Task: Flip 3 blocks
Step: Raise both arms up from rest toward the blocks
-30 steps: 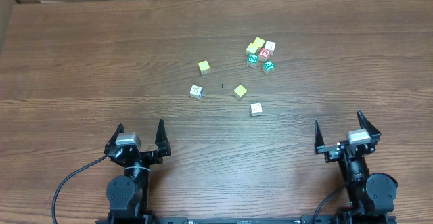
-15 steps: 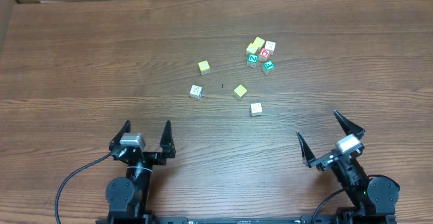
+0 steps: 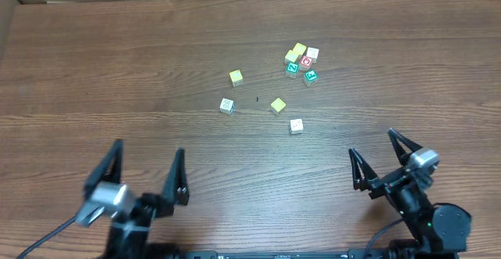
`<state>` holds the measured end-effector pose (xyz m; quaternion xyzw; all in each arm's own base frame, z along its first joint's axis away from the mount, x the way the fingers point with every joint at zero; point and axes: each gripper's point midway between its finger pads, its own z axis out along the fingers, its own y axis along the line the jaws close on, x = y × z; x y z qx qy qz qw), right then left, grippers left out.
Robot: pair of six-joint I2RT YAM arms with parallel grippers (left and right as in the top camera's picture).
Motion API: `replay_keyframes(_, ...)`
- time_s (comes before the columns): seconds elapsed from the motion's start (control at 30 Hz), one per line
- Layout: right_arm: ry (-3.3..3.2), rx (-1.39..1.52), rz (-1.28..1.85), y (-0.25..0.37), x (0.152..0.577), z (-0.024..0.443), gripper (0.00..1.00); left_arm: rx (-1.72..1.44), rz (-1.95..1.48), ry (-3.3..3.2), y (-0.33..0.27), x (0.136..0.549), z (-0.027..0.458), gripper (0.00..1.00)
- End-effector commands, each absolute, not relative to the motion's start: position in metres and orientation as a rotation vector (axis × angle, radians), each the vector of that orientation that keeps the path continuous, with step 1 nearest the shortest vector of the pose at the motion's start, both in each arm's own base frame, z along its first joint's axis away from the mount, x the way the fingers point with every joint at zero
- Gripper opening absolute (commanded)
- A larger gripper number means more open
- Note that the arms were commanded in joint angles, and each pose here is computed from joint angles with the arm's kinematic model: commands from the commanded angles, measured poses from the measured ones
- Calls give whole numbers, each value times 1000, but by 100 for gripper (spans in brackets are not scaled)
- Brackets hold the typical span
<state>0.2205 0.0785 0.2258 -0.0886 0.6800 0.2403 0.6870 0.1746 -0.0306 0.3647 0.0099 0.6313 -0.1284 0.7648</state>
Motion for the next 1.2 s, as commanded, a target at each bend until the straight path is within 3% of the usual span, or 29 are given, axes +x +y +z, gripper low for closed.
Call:
replay_keyframes(0.0,1475,-157,557,75,214,278,100,24,-289,1360,-32,163,412,100)
replay_keyframes(0.23,1632,-134,595,79,228,339,100,43,-265,1511,-33,172,478,100)
replay_keyframes(0.43,1955,-74,686,87,250,365,100,93,-340,1804,-48,198,475,100)
replay_keyframes(0.7,2325,59,736,88,290,366,100,74,-420,2265,-56,257,412,100)
replay_keyframes(0.93,2549,132,784,92,322,312,100,34,-523,2563,-66,310,341,100)
replay_keyframes(1.0,2585,81,774,94,325,301,83,11,-532,2645,-65,317,321,100)
replay_keyframes(1.03,2599,66,771,96,328,296,70,1,-535,2682,-65,320,312,80)
replay_keyframes(1.07,2613,66,772,97,330,292,52,-8,-536,2717,-65,323,303,20)
replay_keyframes(1.1,2626,68,777,99,332,288,38,-20,-527,2748,-63,325,295,4)
replay_keyframes(1.17,2654,58,779,105,335,280,26,-35,-510,2794,-61,331,282,4)
